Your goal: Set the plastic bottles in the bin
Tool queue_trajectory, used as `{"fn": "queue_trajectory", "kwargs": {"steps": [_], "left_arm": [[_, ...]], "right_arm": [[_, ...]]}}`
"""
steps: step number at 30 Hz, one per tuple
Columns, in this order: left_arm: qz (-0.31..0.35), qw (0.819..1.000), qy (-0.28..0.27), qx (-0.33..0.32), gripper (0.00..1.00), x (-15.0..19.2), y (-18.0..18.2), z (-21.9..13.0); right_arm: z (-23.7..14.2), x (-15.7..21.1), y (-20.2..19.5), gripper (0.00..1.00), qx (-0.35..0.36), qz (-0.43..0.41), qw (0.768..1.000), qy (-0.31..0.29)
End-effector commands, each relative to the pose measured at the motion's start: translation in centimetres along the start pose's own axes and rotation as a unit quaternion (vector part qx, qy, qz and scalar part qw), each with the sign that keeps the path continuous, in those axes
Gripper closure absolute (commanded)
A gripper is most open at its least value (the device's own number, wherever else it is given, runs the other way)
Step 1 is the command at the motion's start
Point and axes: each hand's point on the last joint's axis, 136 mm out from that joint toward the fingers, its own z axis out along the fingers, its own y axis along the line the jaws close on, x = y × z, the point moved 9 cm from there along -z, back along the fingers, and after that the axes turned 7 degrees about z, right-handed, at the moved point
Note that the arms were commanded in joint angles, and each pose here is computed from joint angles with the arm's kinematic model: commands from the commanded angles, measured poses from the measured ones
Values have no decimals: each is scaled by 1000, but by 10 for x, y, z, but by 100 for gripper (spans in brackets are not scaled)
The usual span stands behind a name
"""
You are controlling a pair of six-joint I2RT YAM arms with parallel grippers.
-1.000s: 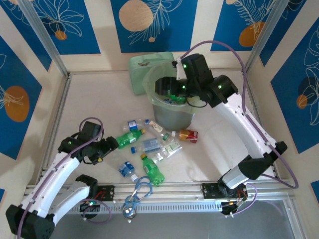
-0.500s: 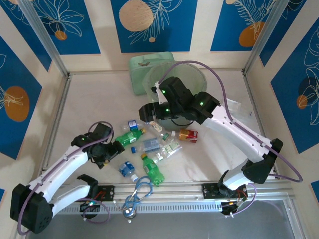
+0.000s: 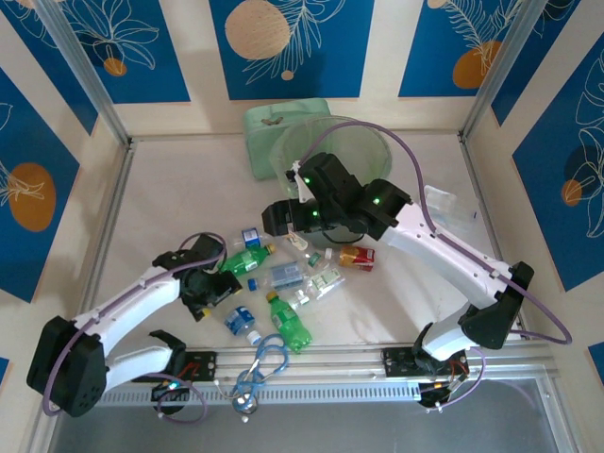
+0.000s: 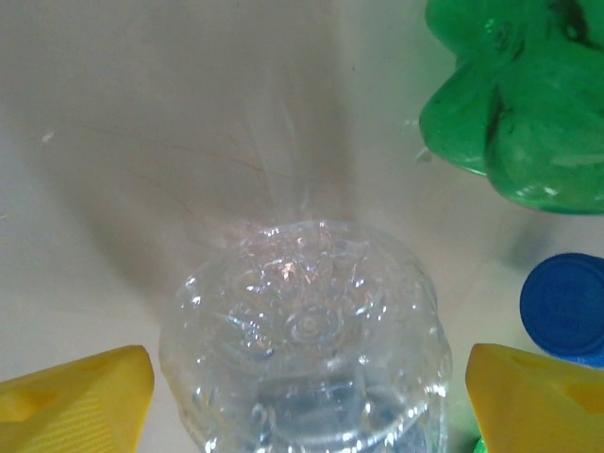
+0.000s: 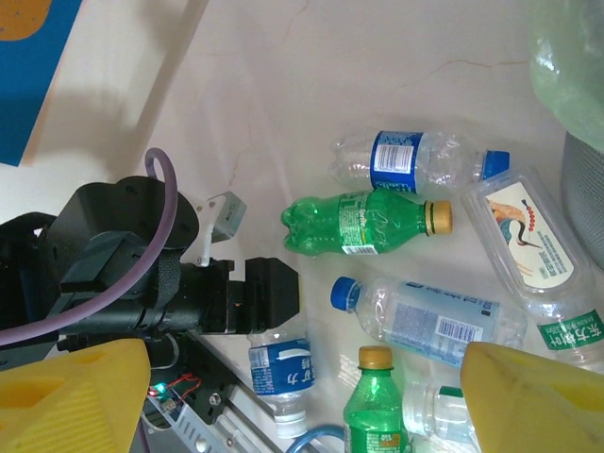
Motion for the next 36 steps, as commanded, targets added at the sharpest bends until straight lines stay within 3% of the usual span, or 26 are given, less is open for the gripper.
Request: {"fn": "queue_trajectory", "kwargs": {"steps": [1,22,36], "left_arm": [[-7,1000,2,-5,17,1,0,7],[-7,1000,2,-6,34,2,2,6],[14,1000,-20,16,44,0,-6,-17]], "right_arm": [[-10,0,-1,14,-5,8,1000,-15],[-17,-6,-13,19,10,29,999,-31],[-29,-10,-16,19,-7,34,999,-42]]}}
